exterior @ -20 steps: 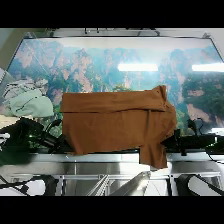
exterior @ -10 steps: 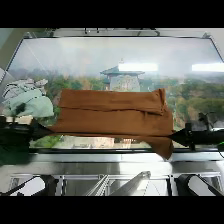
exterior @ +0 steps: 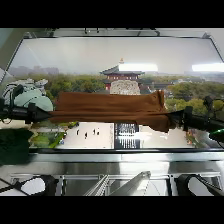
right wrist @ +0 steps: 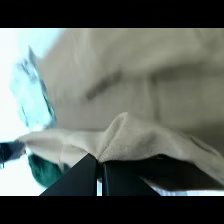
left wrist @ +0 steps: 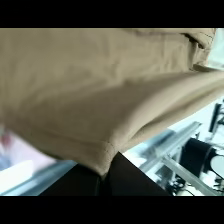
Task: Fold the shirts.
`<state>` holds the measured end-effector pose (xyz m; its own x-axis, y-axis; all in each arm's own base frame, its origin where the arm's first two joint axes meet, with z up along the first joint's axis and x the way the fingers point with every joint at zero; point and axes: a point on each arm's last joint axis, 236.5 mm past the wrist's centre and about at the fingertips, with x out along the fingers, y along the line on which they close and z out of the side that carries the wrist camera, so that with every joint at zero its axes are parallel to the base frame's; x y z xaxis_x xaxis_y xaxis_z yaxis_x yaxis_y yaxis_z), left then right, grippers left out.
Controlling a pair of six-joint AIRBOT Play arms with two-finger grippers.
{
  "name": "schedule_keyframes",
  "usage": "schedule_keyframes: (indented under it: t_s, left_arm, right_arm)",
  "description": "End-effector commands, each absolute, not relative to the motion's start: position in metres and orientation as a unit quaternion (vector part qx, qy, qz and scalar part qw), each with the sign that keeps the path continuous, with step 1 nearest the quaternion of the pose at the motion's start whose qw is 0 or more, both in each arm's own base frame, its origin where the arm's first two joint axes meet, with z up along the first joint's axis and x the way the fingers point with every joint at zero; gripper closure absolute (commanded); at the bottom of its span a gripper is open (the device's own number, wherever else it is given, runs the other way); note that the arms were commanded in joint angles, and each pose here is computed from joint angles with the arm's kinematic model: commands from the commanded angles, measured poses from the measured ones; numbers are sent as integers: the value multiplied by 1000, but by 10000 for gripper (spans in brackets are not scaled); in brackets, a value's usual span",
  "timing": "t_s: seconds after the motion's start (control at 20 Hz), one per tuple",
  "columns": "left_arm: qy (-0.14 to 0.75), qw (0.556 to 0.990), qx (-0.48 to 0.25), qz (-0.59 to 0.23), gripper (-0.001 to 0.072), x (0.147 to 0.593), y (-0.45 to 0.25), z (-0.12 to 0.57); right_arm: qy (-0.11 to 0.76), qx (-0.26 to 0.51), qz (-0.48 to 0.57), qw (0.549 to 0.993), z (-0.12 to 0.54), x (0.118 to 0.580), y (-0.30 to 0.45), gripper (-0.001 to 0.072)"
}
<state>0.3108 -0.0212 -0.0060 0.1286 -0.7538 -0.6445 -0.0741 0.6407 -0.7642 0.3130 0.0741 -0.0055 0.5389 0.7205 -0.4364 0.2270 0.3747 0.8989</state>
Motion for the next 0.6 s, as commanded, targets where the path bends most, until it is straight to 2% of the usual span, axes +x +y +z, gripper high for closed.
schedule_keyframes:
  t_s: [0.0,0.2,0.45,0.55]
  left_arm:
    - [610,682,-309,-259,683,362,-26,-14]
    - [630,660,-316,-262,683,397,-25,-48]
    - [649,634,-320,-273,686,412,-31,-81]
    - [645,640,-317,-272,431,416,-29,-79]
  right_arm:
    - [376,547,140,734,-26,365,60,693]
    - [373,543,140,739,-58,396,51,692]
    - [377,501,178,758,-59,418,65,691]
    - [379,497,181,760,-59,418,65,685]
